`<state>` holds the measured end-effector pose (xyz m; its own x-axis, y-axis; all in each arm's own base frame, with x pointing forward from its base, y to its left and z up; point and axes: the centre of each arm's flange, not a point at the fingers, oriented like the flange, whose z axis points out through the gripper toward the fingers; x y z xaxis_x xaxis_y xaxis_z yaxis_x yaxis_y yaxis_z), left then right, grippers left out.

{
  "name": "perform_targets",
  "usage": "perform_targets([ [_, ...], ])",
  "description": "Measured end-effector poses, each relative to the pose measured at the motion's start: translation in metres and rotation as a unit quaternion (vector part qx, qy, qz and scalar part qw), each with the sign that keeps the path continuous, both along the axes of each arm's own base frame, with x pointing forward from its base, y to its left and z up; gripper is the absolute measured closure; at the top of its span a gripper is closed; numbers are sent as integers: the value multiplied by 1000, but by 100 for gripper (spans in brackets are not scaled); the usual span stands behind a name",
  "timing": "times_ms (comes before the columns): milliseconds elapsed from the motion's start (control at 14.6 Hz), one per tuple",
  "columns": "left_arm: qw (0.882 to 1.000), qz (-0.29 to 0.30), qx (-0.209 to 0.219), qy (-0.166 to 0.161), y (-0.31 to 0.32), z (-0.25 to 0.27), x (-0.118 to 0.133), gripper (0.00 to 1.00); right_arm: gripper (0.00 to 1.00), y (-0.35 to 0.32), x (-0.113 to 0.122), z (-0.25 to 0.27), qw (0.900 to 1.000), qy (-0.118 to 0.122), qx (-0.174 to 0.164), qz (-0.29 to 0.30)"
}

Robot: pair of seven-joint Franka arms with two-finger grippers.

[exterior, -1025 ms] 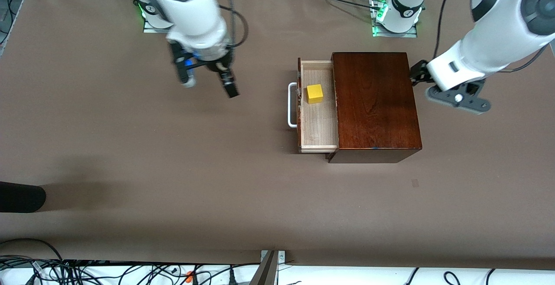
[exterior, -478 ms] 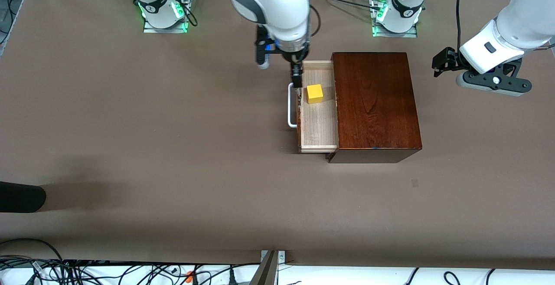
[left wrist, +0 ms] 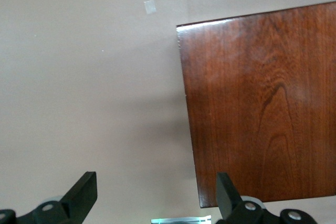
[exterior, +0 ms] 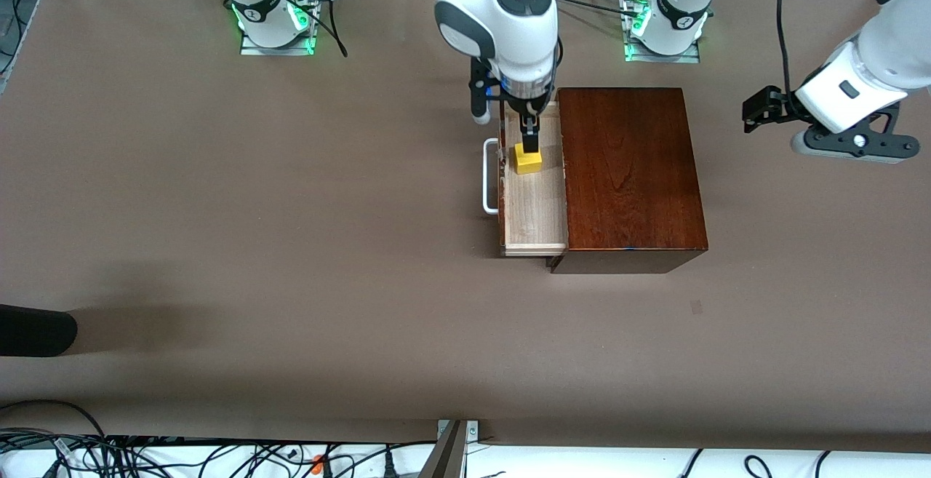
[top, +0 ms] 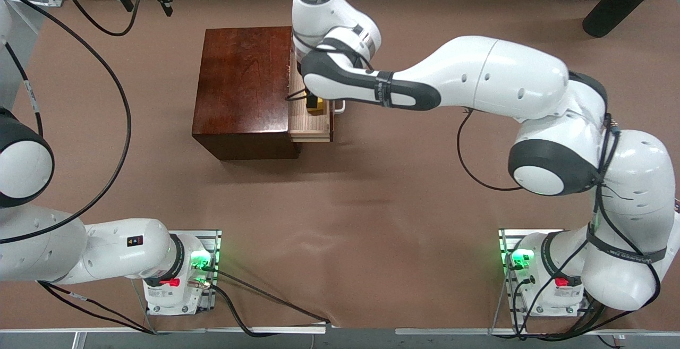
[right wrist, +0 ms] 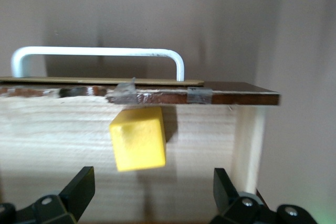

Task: Open drawer, take yellow block, close drawer
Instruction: 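Lower the right gripper into the drawer and grasp the yellow cube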

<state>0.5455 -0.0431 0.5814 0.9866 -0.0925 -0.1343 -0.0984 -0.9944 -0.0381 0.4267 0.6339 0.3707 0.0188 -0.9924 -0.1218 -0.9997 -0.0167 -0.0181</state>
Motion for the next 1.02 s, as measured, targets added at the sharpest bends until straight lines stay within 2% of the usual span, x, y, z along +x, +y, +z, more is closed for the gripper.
perform_targets([
  [205,1000,13,-6,-15,13,3,4,0,0,4,-1,-28,1000,-5,-14,7],
  [615,1000,8,-6,-19,7,8,1,0,0,6,-1,-36,999,-18,-24,16],
  [888,1000,10,-5,-8,5,10,-3,0,0,8,0,-47,999,-23,-22,17],
  [1025,1000,17,-3,1,5,8,-5,0,4,10,2,-52,999,-30,-18,19],
])
